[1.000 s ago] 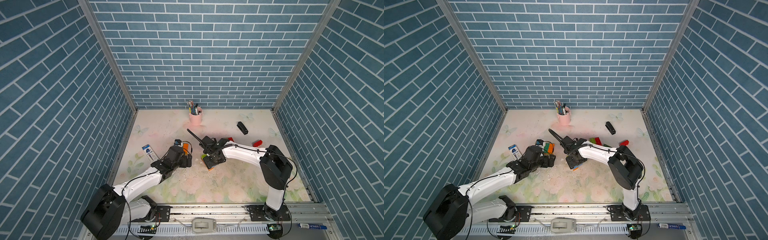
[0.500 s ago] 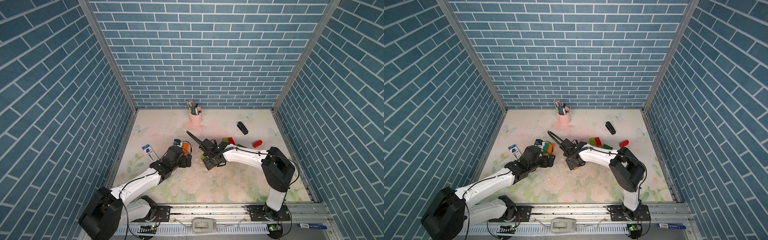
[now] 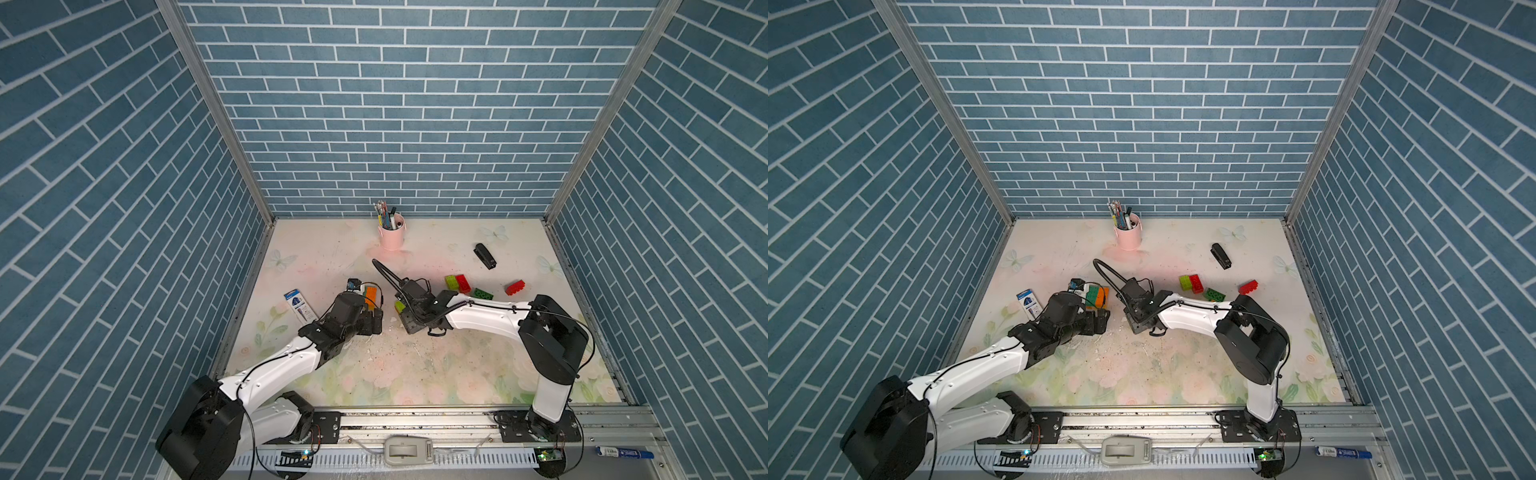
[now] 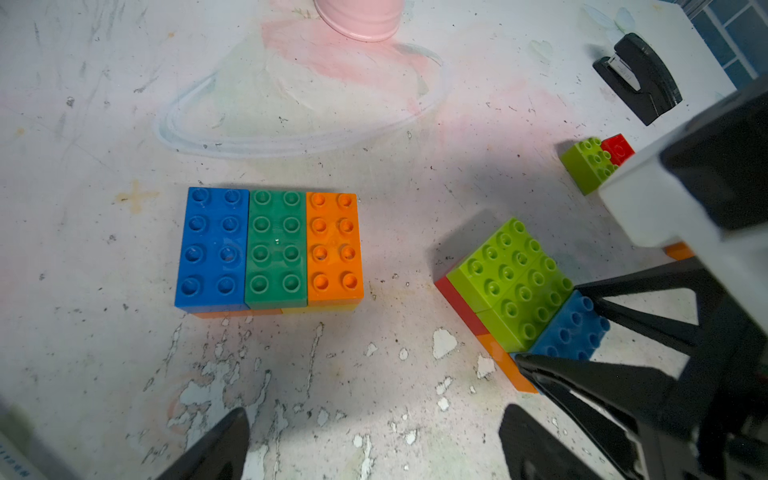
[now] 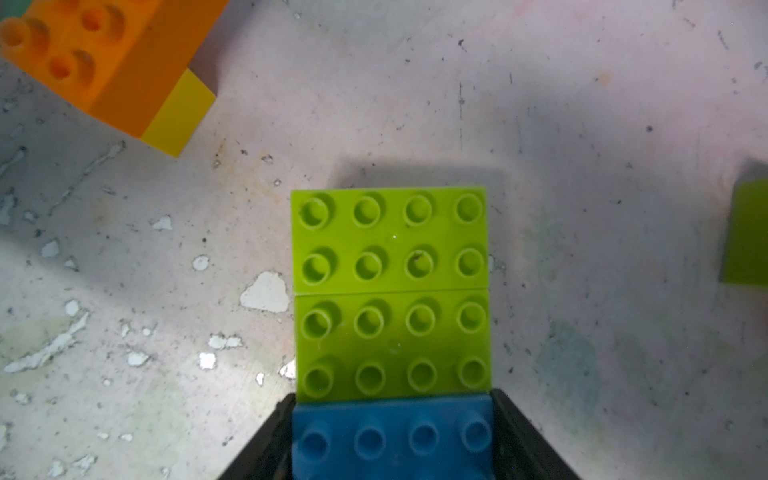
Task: Assemble a rectangle with lego
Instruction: Assemble the lego brick with the lego brick.
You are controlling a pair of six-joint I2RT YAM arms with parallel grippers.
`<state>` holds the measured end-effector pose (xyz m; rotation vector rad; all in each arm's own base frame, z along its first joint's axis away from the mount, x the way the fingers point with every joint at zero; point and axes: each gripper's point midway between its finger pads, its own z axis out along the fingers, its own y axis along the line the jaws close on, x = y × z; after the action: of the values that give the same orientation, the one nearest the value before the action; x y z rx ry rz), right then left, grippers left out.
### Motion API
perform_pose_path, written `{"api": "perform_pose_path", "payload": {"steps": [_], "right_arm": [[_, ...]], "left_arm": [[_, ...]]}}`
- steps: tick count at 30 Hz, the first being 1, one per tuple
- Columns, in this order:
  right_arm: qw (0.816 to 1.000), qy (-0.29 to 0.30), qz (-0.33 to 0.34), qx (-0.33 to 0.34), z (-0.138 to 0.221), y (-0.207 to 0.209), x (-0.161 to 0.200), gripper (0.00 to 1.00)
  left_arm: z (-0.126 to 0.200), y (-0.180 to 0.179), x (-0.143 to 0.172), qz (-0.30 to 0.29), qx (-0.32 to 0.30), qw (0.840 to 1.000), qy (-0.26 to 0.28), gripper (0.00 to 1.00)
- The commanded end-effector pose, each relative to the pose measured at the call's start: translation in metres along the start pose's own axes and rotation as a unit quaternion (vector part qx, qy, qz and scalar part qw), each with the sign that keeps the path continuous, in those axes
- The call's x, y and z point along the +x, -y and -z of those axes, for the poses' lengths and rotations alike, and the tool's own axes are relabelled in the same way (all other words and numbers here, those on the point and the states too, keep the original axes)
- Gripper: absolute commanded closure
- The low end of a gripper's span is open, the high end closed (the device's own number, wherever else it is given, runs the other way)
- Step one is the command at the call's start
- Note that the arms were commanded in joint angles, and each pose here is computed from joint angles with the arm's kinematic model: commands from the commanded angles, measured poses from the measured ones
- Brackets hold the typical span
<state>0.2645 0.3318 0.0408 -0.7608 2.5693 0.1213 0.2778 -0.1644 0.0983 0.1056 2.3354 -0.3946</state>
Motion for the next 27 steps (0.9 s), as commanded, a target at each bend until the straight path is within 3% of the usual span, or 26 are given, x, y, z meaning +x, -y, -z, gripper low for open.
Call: {"api": "perform_pose_path", "payload": {"steps": [1,10,21,27], "right_arm": [[0.986,-0.160,0.035,0.038,-0.028,0.020,0.088,0.64],[0.987,-0.155,0.032,0.015,-0.007,0.014,0.064,0.38],[0.987,-0.154,0.035,0.004,0.002,0.014,0.049,0.30],[0.987,-0.156,0.038,0.010,-0.001,0.017,0.051,0.32]], "left_arm": [[0.003,-0.005,-0.003,-0.003,-0.011,1.000,0.001,0.05],[0.001,-0.001,-0.003,-0.002,-0.004,1.000,0.000,0.04],[0.000,-0.001,-0.002,-0.001,-0.002,1.000,-0.001,0.04],[0.000,-0.002,0.000,-0.001,-0.001,1.000,-0.002,0.04]]}}
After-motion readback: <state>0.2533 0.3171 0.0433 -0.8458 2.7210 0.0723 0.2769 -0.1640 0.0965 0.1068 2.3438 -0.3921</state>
